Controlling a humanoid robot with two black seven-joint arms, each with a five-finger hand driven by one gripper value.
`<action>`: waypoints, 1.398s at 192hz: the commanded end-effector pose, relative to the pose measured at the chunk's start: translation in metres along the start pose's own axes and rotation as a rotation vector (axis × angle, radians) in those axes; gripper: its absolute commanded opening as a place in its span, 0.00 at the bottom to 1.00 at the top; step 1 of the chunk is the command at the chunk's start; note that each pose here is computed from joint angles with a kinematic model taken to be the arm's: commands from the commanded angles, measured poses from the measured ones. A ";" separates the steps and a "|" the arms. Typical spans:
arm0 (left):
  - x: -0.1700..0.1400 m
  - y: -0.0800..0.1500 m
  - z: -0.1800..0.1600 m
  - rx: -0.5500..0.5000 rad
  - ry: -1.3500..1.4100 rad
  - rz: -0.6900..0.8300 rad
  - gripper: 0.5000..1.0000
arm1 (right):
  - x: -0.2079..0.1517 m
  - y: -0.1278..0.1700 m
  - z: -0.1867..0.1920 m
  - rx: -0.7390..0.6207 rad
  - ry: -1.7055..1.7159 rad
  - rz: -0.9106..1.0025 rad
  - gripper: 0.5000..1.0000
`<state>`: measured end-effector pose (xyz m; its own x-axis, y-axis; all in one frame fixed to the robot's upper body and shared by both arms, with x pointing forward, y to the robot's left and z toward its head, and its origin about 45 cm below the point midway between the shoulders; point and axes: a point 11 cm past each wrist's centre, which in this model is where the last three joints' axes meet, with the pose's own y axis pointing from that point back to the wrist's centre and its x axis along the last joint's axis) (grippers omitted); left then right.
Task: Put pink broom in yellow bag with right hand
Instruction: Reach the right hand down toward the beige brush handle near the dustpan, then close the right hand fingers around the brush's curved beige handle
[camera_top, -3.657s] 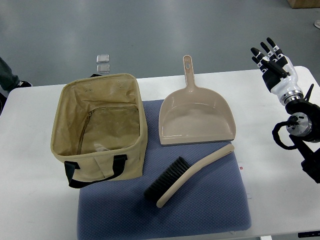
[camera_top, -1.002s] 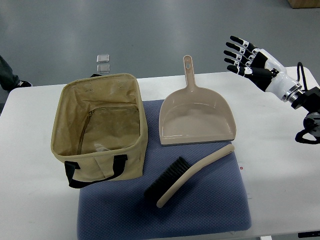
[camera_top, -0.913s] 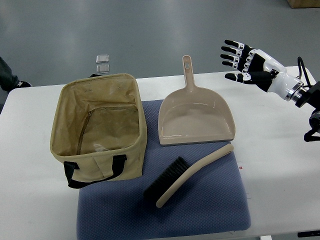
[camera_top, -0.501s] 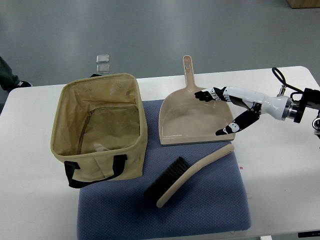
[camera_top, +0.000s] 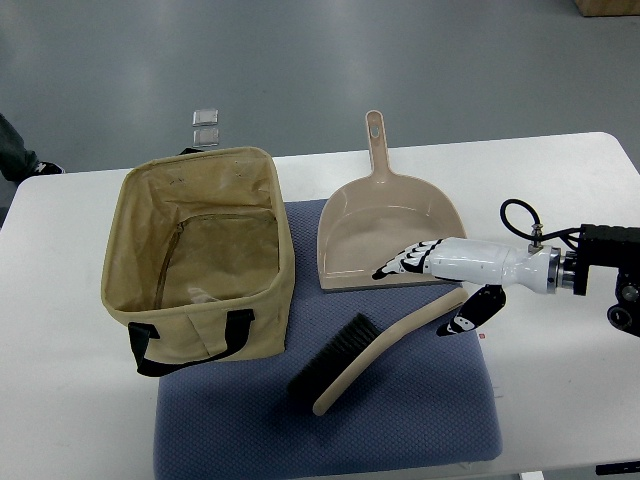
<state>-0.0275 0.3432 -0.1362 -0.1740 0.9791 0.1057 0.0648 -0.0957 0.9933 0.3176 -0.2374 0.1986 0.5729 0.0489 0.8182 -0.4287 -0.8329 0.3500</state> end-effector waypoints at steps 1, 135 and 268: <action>0.000 0.000 0.000 0.000 0.000 -0.001 1.00 | -0.004 -0.001 0.004 -0.039 0.040 -0.010 0.83; 0.000 0.000 0.000 0.000 0.000 -0.001 1.00 | -0.029 -0.015 0.007 -0.130 0.143 -0.090 0.48; 0.000 0.000 0.000 0.000 0.000 0.001 1.00 | -0.038 -0.025 -0.003 -0.114 0.171 -0.129 0.07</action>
<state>-0.0275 0.3432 -0.1362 -0.1740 0.9791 0.1054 0.0645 -0.0955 0.9933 0.3036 -0.2171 0.1616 0.5073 0.2490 0.8250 -0.4325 -0.7545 0.4936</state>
